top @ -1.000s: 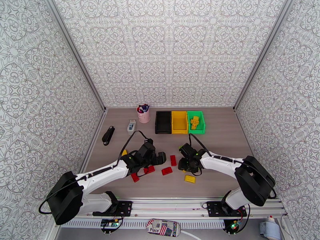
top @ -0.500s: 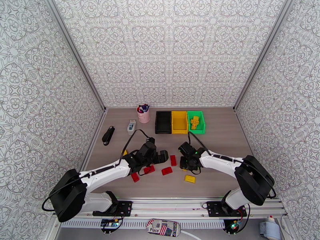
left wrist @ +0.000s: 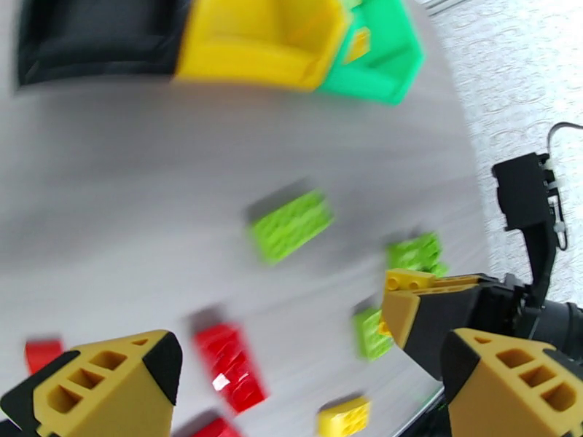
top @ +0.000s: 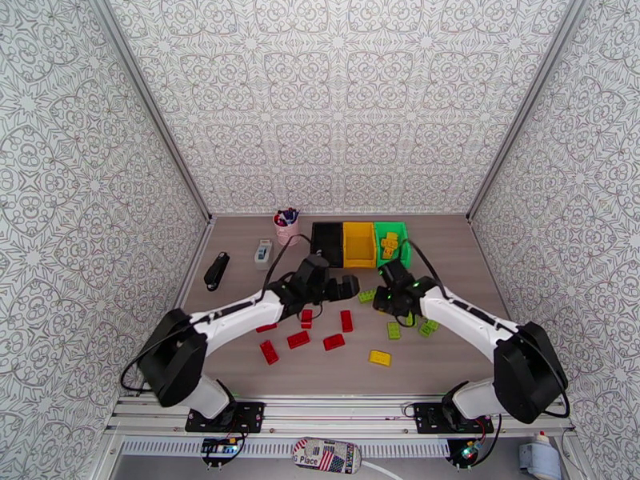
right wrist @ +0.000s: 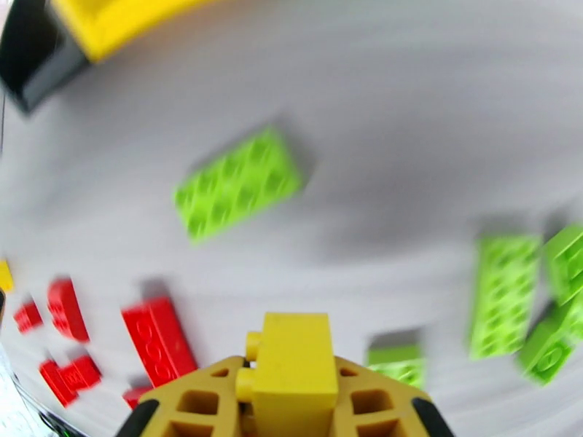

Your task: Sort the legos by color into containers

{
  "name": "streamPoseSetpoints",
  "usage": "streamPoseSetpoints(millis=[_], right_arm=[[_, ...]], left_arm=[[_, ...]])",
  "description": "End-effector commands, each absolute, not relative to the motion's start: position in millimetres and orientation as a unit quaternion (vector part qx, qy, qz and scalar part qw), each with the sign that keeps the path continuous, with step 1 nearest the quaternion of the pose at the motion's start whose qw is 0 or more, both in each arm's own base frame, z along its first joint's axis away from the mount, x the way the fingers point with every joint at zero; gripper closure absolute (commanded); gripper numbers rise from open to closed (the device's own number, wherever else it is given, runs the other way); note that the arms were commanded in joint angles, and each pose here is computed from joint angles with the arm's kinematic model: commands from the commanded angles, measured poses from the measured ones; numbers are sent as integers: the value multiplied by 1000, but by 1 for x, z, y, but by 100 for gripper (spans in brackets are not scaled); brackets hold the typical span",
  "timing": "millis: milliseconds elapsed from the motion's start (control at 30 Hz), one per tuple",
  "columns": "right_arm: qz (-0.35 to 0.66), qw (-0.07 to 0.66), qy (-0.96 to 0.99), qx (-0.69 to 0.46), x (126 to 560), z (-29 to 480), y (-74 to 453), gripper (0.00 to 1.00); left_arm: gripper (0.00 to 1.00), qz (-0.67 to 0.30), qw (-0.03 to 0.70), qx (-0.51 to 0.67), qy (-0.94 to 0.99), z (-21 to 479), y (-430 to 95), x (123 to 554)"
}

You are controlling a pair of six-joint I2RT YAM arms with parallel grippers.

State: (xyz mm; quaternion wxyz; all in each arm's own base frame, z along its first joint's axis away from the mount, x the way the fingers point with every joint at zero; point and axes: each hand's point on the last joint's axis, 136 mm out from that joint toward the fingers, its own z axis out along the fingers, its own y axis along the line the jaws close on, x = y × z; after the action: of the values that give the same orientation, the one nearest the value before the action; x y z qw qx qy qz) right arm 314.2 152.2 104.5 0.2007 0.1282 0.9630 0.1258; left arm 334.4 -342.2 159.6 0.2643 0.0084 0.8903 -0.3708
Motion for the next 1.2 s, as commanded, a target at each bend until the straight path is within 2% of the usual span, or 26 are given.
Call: streamPoseSetpoints(millis=[0,200,433,633,900,1167], right_arm=[[128,236,955,123,346,138,138,79],[100,266,948,143,408,165,107,79],[68,267,950,145,476,171,90,74],[48,250,957,140,509,164,86,54],[79,260,954,126,493,181,94,37],[118,243,959,90,420,169,112,29]], left_arm=[[1,-416,265,43,868,185,-369,354],[1,-441,282,52,850,218,-392,385],[1,-436,294,52,849,232,-384,381],[1,-413,296,31,861,217,-357,362],[1,-350,302,-1,887,191,-314,337],[1,-305,296,-13,905,169,-285,306]])
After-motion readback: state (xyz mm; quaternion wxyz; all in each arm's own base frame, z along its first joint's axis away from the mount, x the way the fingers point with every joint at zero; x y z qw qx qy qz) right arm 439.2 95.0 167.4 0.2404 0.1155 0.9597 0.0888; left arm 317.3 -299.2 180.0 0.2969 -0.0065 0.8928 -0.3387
